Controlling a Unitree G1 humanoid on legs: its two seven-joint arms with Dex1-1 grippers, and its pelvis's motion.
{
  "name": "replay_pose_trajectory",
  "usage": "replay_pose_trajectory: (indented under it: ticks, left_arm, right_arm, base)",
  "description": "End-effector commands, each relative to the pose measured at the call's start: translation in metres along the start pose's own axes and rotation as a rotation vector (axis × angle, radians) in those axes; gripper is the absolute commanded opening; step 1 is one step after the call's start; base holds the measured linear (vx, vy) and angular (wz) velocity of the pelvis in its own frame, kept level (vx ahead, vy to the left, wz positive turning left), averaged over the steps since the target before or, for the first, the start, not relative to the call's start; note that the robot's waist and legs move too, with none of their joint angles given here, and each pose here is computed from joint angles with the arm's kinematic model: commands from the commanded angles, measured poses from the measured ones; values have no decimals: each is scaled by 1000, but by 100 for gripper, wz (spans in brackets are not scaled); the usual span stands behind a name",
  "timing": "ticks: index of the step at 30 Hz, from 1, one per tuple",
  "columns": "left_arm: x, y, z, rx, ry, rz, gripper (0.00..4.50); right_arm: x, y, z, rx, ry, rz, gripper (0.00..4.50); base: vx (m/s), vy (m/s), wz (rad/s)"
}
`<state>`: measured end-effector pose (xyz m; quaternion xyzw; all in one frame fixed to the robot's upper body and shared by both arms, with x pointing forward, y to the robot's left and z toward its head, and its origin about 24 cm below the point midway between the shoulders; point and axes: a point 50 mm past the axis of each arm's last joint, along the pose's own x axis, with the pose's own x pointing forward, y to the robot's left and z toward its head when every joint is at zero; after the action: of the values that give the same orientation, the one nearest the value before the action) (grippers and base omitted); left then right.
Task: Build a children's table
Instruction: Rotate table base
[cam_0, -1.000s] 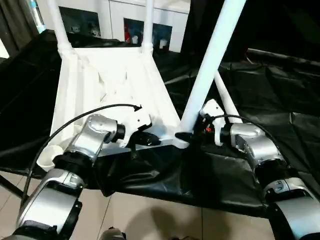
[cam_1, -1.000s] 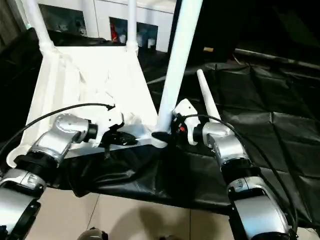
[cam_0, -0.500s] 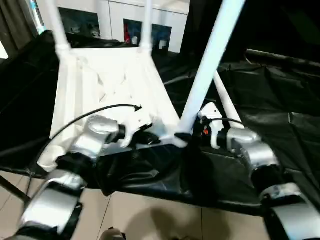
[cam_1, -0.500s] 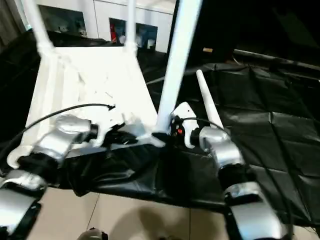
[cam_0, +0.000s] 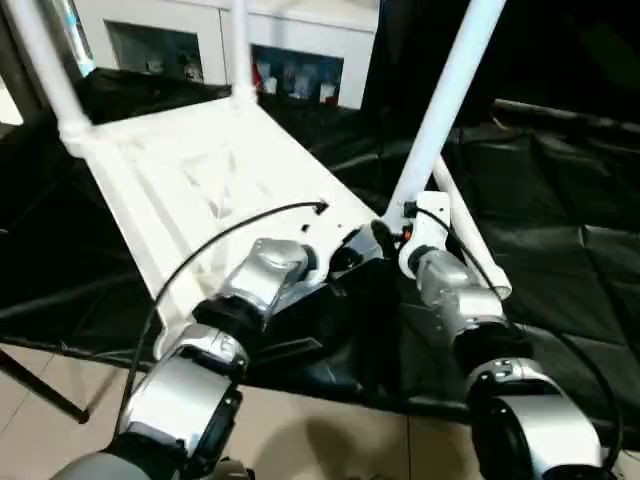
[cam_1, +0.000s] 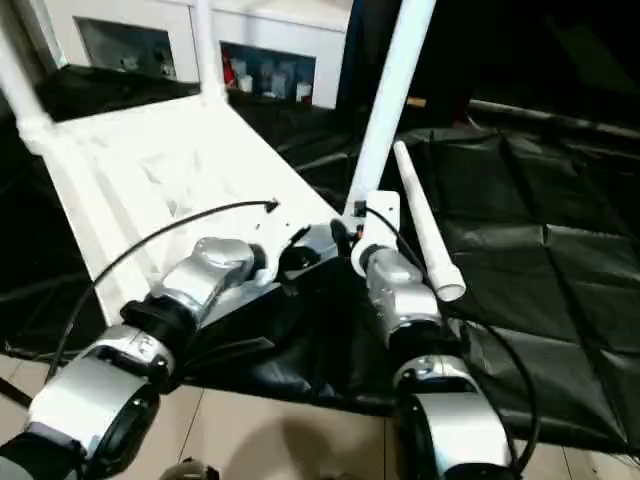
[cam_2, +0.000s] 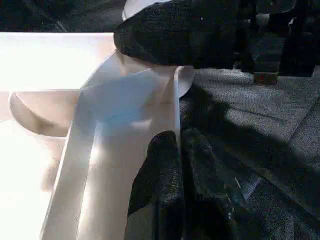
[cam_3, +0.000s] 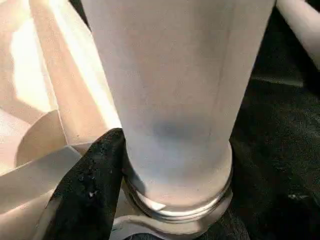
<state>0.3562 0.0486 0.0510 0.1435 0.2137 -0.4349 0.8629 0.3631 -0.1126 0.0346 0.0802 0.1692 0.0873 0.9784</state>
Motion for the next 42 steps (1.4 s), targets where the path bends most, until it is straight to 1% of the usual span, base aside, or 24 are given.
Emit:
replay_pose_trajectory:
  ticks: [1,4,8,9,10,14,15,16,17,18,19,21,22,23,24,26,29,30,32,34,35,38,39,42]
  left_arm:
    - [0,1,9,31,-78,8,0]
    - [-1,2,11,73,-96,-6,0]
    - [-6,19,26,104,-176,138,0]
    - [-8,23,30,96,-190,170,28]
    - [-12,31,42,92,-240,234,56]
    - [-22,45,60,73,-330,369,79]
    - [-24,48,63,76,-344,394,99]
    - [-32,56,67,80,-372,450,104]
    - [-34,58,67,80,-373,463,109]
    - [-44,68,65,78,-373,520,109]
    - [-47,72,64,76,-371,541,129]
    - [-54,79,59,81,-350,582,152]
    - [-71,91,45,77,-312,667,152]
    - [-81,96,36,78,-287,709,160]
    - [-82,96,36,78,-287,709,174]
    - [-109,103,15,91,-259,833,197]
    - [-139,104,-5,116,-222,952,218]
    - [-164,103,-20,139,-189,1058,218]
    - [-173,101,-24,150,-176,1092,243]
    - [-194,97,-30,201,-146,1185,256]
    - [-194,97,-30,201,-146,1185,264]
    - [-218,90,-40,199,-86,1308,290]
    - [-218,90,-41,197,-83,1311,299]
    - [-227,80,-62,117,14,1341,321]
  right_arm:
    - [-1,7,-14,9,53,35,346]
    - [-2,2,-7,-38,10,15,346]
    - [-11,-19,2,-73,-52,-51,346]
    - [-13,-23,2,-73,-58,-65,348]
    - [-17,-30,2,-63,-66,-88,349]
    - [-23,-36,-3,-65,-55,-98,349]
    - [-24,-36,-4,-63,-53,-100,349]
    - [-25,-34,-10,-63,-32,-93,349]
    - [-25,-34,-12,-63,-25,-91,349]
    - [-25,-30,-18,-66,5,-76,349]
    - [-25,-28,-21,-68,18,-69,349]
    - [-25,-25,-23,-74,28,-58,349]
    - [-25,-17,-27,-80,58,-15,349]
    - [-25,-12,-28,-86,65,11,349]
    - [-25,-12,-28,-86,65,11,349]
    - [-24,-3,-31,-94,84,57,349]
    - [-21,1,-32,-103,95,74,349]
    - [-19,4,-32,-107,105,72,349]
    - [-18,5,-32,-110,109,70,349]
    - [-14,8,-30,-112,120,69,349]
    - [-14,8,-30,-112,120,69,349]
    - [-10,13,-26,-105,118,71,349]
    - [-9,14,-26,-104,118,72,349]
    - [-6,18,-23,-98,118,77,349]
  base:
    - [0,0,0]
    - [0,0,0]
    - [0,0,0]
    - [0,0,0]
    - [0,0,0]
    - [0,0,0]
    - [0,0,0]
    - [0,0,0]
    - [0,0,0]
    - [0,0,0]
    - [0,0,0]
    - [0,0,0]
    - [0,0,0]
    - [0,0,0]
    - [0,0,0]
    - [0,0,0]
    - [0,0,0]
    - [0,0,0]
    - [0,0,0]
    - [0,0,0]
    - [0,0,0]
    - [0,0,0]
    - [0,0,0]
    - [0,0,0]
